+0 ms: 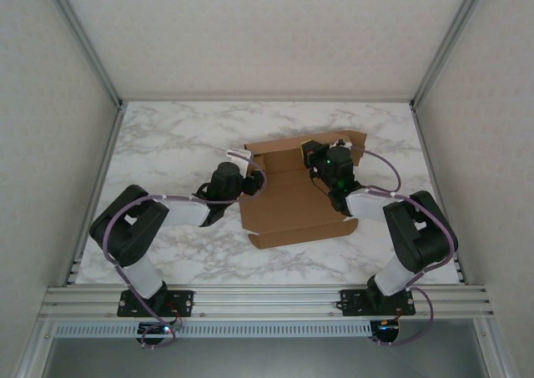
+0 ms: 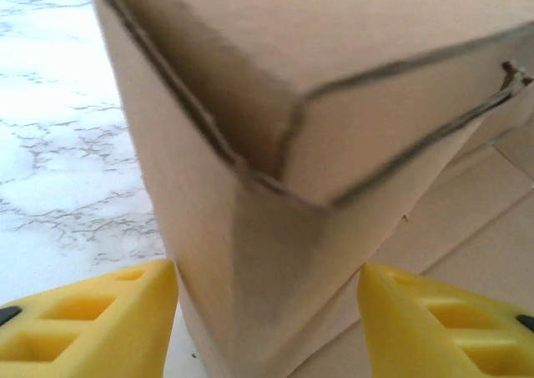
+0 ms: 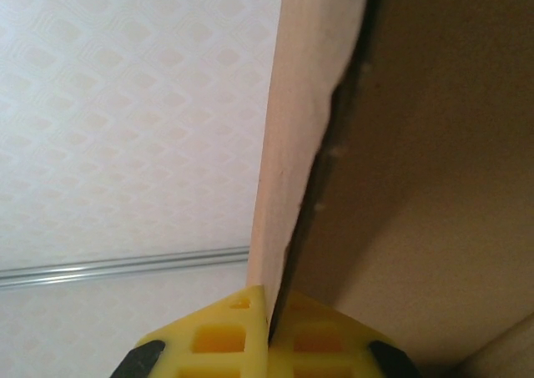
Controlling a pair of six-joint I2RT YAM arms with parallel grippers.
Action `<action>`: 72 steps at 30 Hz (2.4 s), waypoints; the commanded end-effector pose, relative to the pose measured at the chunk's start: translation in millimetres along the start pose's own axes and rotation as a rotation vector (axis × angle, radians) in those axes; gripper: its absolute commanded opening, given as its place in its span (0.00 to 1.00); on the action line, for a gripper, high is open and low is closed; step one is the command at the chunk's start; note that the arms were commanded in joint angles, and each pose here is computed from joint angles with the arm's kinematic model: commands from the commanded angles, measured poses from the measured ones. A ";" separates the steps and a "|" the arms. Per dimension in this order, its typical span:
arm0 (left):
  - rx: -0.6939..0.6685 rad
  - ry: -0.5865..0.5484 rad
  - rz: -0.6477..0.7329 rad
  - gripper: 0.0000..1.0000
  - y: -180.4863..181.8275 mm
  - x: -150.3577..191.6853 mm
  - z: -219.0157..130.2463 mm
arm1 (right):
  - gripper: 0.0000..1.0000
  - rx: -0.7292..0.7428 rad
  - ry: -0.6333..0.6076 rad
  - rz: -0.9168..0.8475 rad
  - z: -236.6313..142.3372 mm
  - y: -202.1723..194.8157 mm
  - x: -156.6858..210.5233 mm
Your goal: Fold the paper box
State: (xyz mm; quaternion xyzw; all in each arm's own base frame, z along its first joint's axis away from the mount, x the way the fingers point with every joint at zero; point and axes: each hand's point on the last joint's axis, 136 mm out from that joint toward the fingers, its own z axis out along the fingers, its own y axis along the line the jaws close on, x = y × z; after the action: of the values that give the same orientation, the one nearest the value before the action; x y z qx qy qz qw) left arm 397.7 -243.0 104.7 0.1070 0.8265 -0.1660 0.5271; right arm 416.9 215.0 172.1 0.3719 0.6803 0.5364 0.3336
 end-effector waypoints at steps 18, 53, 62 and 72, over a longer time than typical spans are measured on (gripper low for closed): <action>-0.396 -0.090 -0.066 0.13 58.9 -11.4 24.2 | 0.00 0.176 0.016 0.049 -26.0 -31.2 33.5; -0.202 -0.100 -0.116 0.58 40.8 -26.4 -13.9 | 0.00 0.242 -0.074 0.038 -17.9 -45.8 13.1; -0.193 -0.149 -0.174 0.57 50.4 -16.6 -40.7 | 0.01 0.211 -0.061 0.060 -15.3 -31.8 14.0; -0.193 -0.113 -0.180 0.52 28.1 -9.5 -8.3 | 0.01 0.208 -0.069 0.063 -18.7 -29.8 12.8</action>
State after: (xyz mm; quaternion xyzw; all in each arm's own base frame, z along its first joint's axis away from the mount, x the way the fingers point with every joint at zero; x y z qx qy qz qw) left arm 396.6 -202.8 107.3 -0.0137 0.8189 -0.1384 0.5568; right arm 393.3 228.4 173.6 0.4189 0.6856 0.5135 0.3012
